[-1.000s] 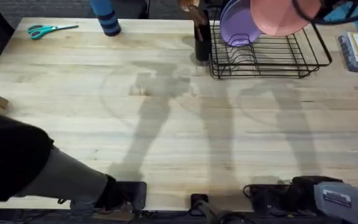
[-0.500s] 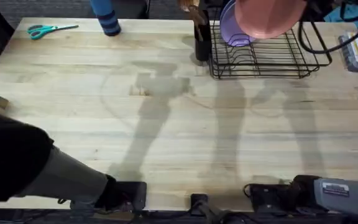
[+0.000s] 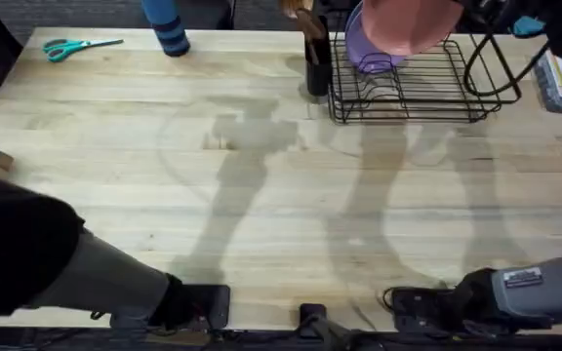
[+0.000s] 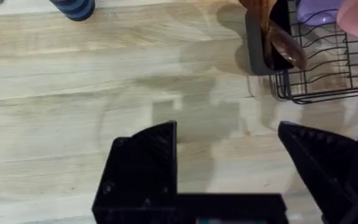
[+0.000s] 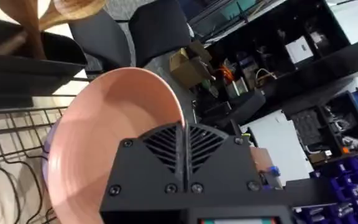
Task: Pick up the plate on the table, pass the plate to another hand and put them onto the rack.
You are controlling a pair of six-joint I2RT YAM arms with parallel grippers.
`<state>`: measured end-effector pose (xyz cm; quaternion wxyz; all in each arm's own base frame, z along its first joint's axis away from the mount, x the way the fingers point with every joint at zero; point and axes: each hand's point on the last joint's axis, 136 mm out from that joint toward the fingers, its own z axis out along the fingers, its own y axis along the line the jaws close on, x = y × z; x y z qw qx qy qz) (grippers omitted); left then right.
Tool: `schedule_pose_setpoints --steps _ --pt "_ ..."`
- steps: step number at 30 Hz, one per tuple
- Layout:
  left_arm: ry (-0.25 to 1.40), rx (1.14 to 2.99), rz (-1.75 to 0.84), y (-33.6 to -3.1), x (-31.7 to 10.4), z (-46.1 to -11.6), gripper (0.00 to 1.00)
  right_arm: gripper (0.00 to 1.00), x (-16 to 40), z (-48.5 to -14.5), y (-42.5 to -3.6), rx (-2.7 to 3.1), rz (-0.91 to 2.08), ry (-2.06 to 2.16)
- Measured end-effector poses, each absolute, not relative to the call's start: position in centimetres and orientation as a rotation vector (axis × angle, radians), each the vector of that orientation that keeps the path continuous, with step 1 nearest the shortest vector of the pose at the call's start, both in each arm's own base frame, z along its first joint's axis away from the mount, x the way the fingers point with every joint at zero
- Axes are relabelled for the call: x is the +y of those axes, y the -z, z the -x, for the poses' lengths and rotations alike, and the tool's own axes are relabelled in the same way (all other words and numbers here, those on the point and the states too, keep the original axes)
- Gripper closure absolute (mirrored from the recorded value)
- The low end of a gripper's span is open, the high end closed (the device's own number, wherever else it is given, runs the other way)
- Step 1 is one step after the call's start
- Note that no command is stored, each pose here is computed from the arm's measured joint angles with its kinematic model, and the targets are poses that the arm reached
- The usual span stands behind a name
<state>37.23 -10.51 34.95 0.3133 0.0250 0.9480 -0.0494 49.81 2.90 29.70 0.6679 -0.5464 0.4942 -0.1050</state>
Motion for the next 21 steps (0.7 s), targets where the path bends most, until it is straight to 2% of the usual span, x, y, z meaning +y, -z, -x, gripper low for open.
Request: schedule_pose_setpoints --steps 12,21 --pt "0.13 2.5 -0.066 -34.9 -10.5 -37.2 0.008 0.971 2.7 -52.5 -26.9 1.051 1.234 0.276" --pt "0.13 2.5 -0.066 -34.9 -10.5 -37.2 0.008 0.971 3.1 -53.0 -26.1 1.037 1.239 0.274"
